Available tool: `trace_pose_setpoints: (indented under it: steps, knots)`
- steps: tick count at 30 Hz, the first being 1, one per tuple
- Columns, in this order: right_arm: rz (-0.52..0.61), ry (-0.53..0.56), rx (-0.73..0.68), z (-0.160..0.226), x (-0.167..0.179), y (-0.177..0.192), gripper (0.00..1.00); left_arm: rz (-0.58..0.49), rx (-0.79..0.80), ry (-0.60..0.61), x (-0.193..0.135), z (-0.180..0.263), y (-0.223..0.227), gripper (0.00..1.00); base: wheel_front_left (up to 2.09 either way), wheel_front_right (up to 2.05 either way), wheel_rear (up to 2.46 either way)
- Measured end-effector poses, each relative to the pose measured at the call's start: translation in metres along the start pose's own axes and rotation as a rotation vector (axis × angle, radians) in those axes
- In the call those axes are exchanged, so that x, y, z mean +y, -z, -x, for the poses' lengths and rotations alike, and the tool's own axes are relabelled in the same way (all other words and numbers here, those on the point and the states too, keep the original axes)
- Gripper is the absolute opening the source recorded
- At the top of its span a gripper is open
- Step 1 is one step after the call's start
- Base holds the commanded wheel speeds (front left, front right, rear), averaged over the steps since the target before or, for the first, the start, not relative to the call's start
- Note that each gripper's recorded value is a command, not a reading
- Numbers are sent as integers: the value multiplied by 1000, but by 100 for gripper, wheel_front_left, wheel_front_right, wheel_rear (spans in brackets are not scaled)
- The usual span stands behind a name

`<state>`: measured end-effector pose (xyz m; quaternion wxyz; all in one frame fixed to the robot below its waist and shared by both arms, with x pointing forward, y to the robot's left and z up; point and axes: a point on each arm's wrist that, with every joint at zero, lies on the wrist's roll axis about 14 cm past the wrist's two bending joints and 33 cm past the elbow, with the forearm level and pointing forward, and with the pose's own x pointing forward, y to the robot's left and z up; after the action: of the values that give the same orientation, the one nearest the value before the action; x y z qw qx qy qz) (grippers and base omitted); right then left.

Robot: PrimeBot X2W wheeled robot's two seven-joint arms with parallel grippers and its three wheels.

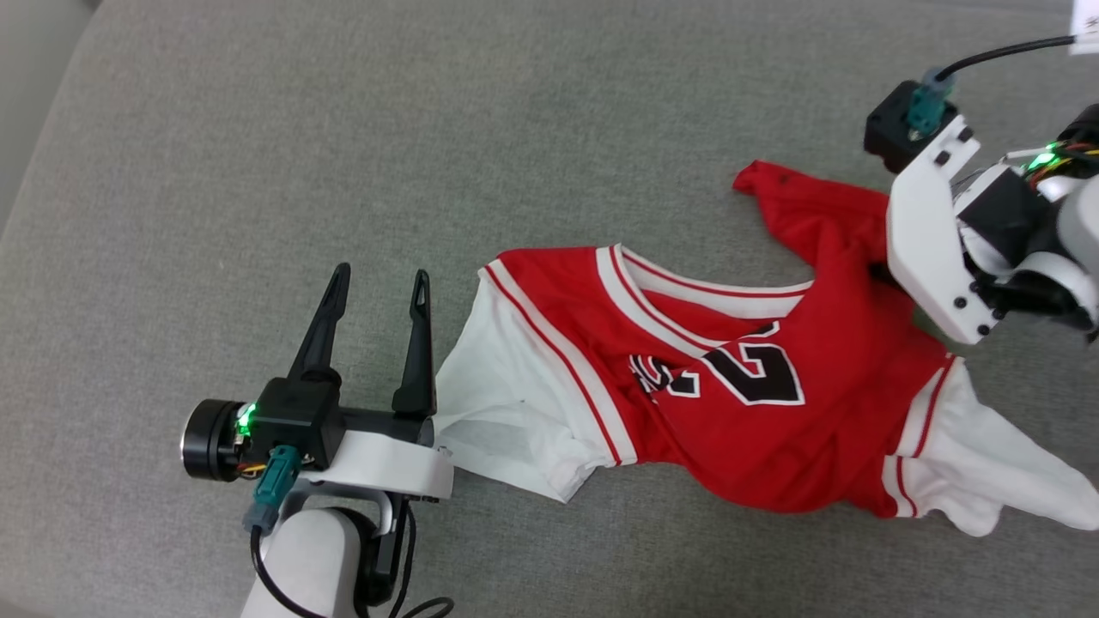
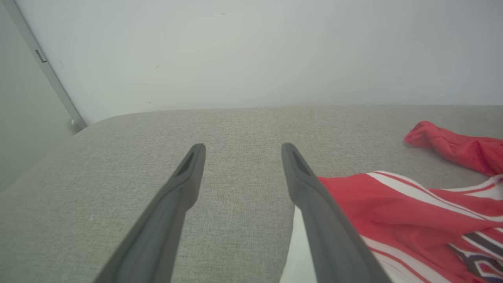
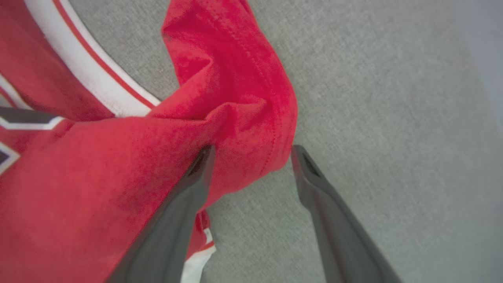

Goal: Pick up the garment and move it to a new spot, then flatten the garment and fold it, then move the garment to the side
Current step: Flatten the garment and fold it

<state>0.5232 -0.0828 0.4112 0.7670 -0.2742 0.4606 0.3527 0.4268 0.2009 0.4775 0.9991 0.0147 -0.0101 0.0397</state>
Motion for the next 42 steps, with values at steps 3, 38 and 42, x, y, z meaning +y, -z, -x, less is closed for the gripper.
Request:
trace_pose_setpoints:
  steps: [3,38,42]
  knots:
    - [5,-31,47,-19,8,10,100,2,7,-8,2,-2,3,100,0,0,0]
    - [-128,-220,-355,105,120,101,0,33,-39,-3,-1,51,-23,100,0,0,0]
    - [-244,-292,-275,94,156,147,0,35,-41,7,-4,52,-23,100,0,0,0]
